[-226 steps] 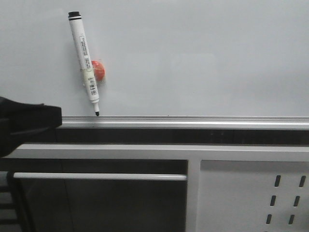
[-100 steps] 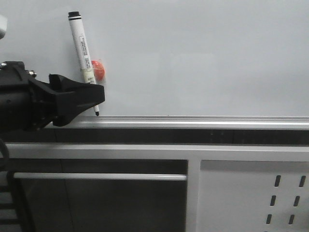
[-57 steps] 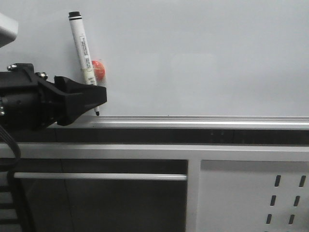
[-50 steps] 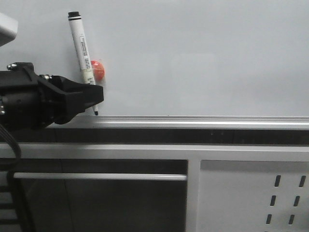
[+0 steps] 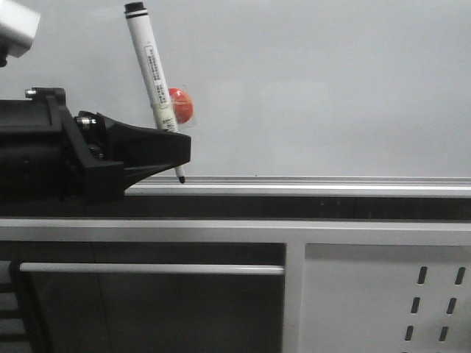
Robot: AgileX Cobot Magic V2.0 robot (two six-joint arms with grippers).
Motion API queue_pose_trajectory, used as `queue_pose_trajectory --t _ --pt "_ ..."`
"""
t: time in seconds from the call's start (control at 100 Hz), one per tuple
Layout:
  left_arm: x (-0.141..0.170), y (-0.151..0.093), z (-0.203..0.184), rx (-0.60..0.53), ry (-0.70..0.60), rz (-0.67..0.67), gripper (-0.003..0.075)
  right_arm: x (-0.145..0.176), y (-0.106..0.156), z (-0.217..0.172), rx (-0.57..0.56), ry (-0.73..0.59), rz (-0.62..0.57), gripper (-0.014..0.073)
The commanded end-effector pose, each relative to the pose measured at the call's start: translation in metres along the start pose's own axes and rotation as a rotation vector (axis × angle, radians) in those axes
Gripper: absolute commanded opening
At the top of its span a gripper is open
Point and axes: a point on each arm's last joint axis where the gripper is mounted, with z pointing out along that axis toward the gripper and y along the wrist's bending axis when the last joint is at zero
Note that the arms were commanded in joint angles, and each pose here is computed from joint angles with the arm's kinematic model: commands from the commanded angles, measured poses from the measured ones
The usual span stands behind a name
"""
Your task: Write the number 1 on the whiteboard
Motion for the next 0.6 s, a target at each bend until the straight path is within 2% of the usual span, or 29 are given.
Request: queue_pose_trajectory --t 0.0,0.18,0.3,0.38,0.46,0.59 --pt "-0.028 -0.016 -0.004 0.124 -0.148 0.091 -0.0018 -0.013 0.006 0.004 -0.084 -0.014 -0.048 -0.0076" --pt "-0.023 -0.022 -0.015 0.124 0.141 0.301 -0.0018 -0.013 0.009 0.019 -0.205 0.074 -0.089 -0.0076" --pt "-0.034 -0.024 -0.027 0.077 0.212 0.366 -0.0018 -0.016 0.014 0.03 -0.318 0.11 -0.117 -0.0072" --pt "-0.038 -0.026 -0.035 0.066 0.294 0.475 -0.0018 -0.018 0.013 0.035 -0.34 0.115 -0.107 -0.0071" --pt "-0.041 -0.026 -0.042 -0.02 0.393 0.524 -0.0018 -0.02 0.012 0.04 -0.354 0.137 -0.106 -0.0071" --pt "-0.049 -0.033 -0.049 -0.13 0.48 0.632 -0.0018 -0.022 0.012 0.052 -0.413 0.196 -0.095 -0.0071"
